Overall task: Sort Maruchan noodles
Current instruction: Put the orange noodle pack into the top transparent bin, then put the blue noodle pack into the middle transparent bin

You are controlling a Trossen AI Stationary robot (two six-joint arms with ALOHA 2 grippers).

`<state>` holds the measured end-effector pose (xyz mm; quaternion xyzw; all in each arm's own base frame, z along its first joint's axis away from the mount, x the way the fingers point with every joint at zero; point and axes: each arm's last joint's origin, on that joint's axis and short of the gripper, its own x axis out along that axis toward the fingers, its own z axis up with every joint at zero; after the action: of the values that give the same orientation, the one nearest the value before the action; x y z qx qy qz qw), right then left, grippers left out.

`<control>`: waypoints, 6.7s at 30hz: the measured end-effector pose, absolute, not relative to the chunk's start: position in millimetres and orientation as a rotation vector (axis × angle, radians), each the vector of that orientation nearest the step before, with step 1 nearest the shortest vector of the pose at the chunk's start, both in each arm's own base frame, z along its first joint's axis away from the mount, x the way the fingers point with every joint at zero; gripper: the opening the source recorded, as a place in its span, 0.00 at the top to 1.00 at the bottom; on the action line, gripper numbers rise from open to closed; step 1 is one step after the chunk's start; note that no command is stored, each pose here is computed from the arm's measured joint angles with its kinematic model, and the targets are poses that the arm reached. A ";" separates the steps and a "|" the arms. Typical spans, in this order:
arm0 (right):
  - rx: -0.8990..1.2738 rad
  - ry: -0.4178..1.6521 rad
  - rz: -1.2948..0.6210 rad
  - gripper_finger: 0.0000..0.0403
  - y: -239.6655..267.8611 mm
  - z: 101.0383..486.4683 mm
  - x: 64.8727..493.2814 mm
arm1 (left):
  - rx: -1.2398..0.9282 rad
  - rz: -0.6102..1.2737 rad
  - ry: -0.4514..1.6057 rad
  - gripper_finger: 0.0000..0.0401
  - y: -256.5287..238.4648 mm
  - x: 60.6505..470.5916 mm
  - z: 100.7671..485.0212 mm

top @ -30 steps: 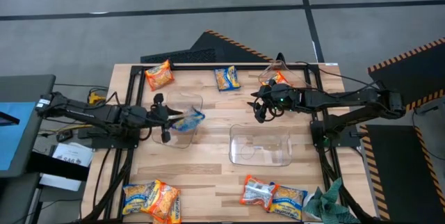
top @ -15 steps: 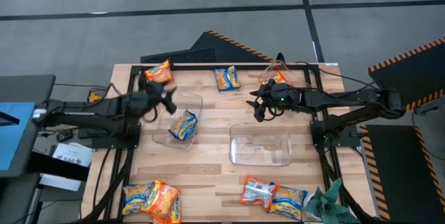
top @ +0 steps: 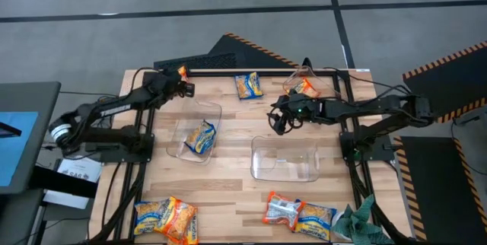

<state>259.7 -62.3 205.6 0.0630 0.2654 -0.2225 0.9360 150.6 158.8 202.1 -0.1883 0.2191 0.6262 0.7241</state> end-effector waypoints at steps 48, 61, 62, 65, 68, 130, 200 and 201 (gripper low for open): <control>0.116 0.451 -0.425 0.44 -59.8 207.9 270.1 | -0.334 1.344 0.241 1.00 197.3 169.8 227.1; 0.059 0.422 -0.400 0.44 -55.3 218.6 266.1 | -0.171 0.942 0.135 1.00 121.9 205.6 269.3; 0.051 0.410 -0.400 0.44 -55.1 221.8 264.6 | -0.163 0.913 0.124 1.00 116.7 209.1 270.5; 0.032 0.356 -0.424 0.44 -54.7 235.7 257.4 | -0.143 0.814 0.079 1.00 102.7 218.0 275.8; 0.003 0.282 -0.450 0.44 -53.9 254.9 245.5 | -0.129 0.751 0.015 1.00 95.3 222.4 282.5; 0.030 -0.060 -0.435 0.44 -40.4 322.6 184.7 | -0.041 0.345 0.288 0.52 205.0 470.7 323.7; 0.419 0.809 -0.724 0.75 -200.6 164.1 352.6 | -0.072 0.263 -0.293 0.52 62.9 165.1 268.6; 0.406 0.814 -0.717 0.84 -200.6 164.1 352.6 | -0.072 0.264 -0.293 0.52 62.9 165.1 268.6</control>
<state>352.6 -200.6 164.1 0.1919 0.3847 -0.3388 0.8369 165.1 62.9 268.6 -0.0356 -0.1455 0.1313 0.9800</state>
